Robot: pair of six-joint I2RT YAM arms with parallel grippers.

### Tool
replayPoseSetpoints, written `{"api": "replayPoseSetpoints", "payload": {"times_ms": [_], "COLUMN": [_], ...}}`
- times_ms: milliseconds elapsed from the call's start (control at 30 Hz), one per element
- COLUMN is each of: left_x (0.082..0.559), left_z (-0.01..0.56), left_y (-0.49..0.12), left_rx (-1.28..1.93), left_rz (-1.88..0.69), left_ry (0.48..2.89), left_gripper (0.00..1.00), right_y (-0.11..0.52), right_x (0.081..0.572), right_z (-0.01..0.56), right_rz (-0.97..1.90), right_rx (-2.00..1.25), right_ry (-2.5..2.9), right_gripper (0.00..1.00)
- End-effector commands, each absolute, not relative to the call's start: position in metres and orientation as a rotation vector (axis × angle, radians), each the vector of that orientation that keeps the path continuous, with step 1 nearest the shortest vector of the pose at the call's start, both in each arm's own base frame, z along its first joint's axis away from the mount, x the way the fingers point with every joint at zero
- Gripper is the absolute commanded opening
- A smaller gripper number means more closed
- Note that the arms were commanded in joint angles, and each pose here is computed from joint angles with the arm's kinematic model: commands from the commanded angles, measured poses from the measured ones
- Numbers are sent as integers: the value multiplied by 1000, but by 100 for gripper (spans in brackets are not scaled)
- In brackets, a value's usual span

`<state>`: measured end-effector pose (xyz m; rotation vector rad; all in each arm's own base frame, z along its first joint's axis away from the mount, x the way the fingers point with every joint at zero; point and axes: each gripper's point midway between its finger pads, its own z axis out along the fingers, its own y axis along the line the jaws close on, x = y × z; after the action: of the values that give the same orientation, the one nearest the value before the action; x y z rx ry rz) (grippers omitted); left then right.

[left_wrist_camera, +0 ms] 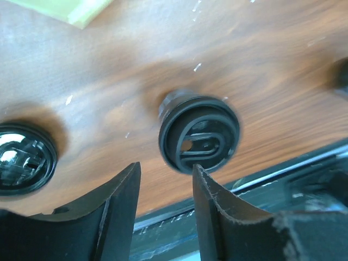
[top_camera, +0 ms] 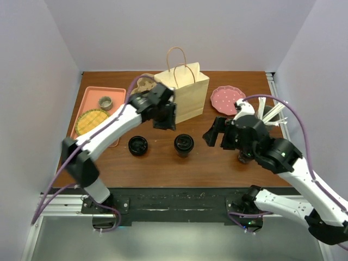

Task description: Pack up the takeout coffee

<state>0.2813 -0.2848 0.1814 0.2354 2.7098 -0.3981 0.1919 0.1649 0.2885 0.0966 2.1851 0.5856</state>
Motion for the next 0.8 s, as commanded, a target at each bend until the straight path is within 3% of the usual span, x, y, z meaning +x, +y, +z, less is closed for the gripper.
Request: {"api": "replayPoseSetpoints", "payload": {"times_ms": [0, 200, 500, 767], "left_x": [295, 269, 271, 269], "left_z": [234, 203, 171, 142], "left_y": [-285, -282, -283, -287], "left_rx": [155, 200, 257, 262], "left_rz": [-773, -1000, -982, -990], "left_ry": [2399, 2372, 2375, 2438], "left_gripper": [49, 49, 45, 42], "right_y": [199, 228, 236, 234], "right_x": [205, 224, 244, 261], "right_z": [272, 227, 171, 150], "right_rz": [665, 635, 720, 793], "right_rx": [82, -56, -131, -135], "right_ry": [2228, 2361, 2512, 2527], "right_gripper": [93, 90, 87, 76]}}
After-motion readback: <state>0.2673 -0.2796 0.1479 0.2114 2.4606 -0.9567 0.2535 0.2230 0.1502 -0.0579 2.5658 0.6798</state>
